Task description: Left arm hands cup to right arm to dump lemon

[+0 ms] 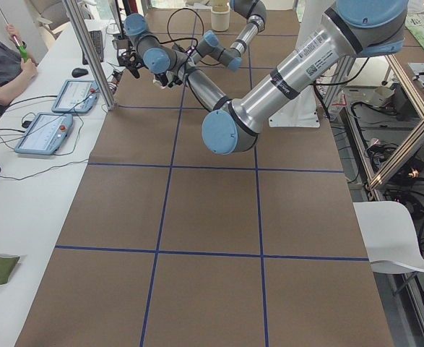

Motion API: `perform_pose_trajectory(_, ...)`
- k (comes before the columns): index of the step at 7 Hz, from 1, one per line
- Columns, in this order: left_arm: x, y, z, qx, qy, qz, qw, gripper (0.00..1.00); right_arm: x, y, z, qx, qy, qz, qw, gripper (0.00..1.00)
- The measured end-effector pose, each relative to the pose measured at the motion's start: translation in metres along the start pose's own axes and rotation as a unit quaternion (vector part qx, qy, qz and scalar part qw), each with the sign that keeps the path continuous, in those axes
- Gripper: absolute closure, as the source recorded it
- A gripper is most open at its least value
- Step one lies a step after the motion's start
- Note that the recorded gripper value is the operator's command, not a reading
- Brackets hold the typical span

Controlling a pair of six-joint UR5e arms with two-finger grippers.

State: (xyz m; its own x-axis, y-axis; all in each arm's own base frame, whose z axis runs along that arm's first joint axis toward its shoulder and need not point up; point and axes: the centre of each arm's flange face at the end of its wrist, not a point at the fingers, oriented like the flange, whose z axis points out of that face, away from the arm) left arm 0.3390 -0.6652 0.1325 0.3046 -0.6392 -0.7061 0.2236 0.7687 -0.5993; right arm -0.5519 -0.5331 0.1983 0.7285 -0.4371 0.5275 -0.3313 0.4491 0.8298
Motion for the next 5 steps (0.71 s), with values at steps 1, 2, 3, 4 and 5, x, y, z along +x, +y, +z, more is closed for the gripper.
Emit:
perform_pose_trajectory(1, 0.002, 0.005, 0.006, -0.003, -0.002, -0.002, 1.0, 0.07, -0.01, 0.003, -0.002, 0.006, 0.004, -0.001, 1.0, 0.82)
perform_pose_trajectory(2, 0.003, 0.009, 0.011, -0.005, -0.003, -0.004, 1.0, 0.38, -0.018, 0.002, -0.005, 0.011, 0.003, 0.0, 0.9999, 0.82)
perform_pose_trajectory(3, 0.003, 0.011, 0.015, -0.006, -0.004, -0.003, 1.0, 0.53, -0.023, 0.0, -0.007, 0.016, 0.001, 0.002, 0.9999, 0.82)
perform_pose_trajectory(4, 0.003, 0.015, 0.02, -0.009, -0.002, 0.003, 1.0, 0.53, -0.027, -0.002, -0.009, 0.018, -0.001, 0.003, 0.9998, 0.82)
perform_pose_trajectory(5, 0.003, 0.021, 0.026, -0.013, 0.0, 0.012, 0.9998, 0.53, -0.03, -0.003, -0.01, 0.018, -0.002, 0.003, 0.9998, 0.82)
